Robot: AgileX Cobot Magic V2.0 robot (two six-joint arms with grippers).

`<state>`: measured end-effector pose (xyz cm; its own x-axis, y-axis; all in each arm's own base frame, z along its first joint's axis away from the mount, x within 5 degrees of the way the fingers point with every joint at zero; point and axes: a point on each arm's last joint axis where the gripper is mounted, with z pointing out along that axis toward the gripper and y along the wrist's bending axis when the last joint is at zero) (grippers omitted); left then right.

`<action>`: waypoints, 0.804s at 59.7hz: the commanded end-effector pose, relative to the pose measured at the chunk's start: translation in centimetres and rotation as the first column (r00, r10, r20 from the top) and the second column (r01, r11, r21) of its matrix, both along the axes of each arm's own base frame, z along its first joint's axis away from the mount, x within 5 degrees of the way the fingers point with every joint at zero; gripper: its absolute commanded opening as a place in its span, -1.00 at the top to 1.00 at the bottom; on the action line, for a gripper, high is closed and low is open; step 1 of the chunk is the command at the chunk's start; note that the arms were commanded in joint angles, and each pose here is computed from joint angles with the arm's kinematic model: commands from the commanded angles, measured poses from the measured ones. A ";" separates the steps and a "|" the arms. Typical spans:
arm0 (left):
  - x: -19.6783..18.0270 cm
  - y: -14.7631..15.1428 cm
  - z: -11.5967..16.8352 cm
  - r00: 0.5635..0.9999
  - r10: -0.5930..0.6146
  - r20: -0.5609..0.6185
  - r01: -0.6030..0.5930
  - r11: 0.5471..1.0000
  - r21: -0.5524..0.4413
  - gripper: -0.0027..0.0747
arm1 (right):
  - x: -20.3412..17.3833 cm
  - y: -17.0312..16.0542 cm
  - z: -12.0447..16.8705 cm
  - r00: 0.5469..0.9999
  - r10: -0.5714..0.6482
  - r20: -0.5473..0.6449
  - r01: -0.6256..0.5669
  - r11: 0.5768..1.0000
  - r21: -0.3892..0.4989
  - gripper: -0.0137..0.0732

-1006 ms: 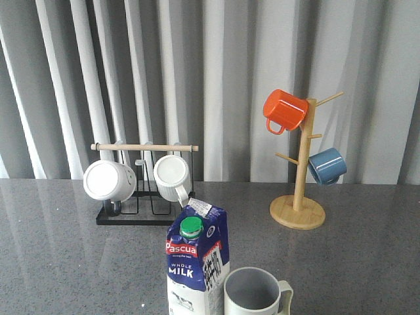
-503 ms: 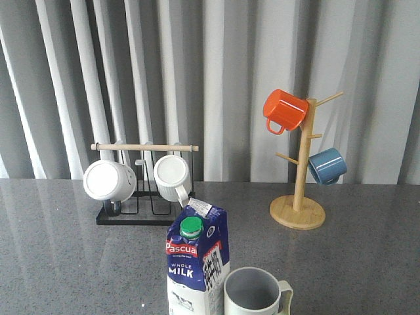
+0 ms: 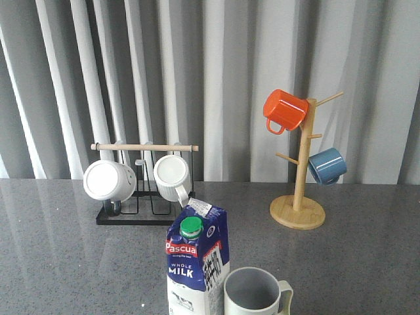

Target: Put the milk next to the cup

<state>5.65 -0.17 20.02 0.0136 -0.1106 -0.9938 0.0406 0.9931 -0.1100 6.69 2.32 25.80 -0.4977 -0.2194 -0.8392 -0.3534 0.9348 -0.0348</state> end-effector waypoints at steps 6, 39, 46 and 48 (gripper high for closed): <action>-0.3 -0.3 2.0 0.987 -0.028 0.157 0.029 1.000 -0.001 0.95 | 0.4 0.2 1.3 0.997 0.005 0.081 -0.007 1.000 0.021 0.70; -0.3 0.0 1.7 0.990 -0.002 0.140 -0.009 0.997 0.080 0.95 | 0.4 0.2 1.3 0.997 0.005 0.081 -0.007 1.000 0.021 0.70; -0.3 0.0 1.8 0.989 0.007 0.148 -0.023 0.994 0.108 0.95 | 0.4 0.2 1.3 0.997 0.005 0.081 -0.007 1.000 0.021 0.70; -0.3 0.0 1.8 0.989 0.007 0.150 -0.024 0.994 0.106 0.95 | 0.4 0.2 1.3 0.997 0.005 0.081 -0.007 1.000 0.021 0.70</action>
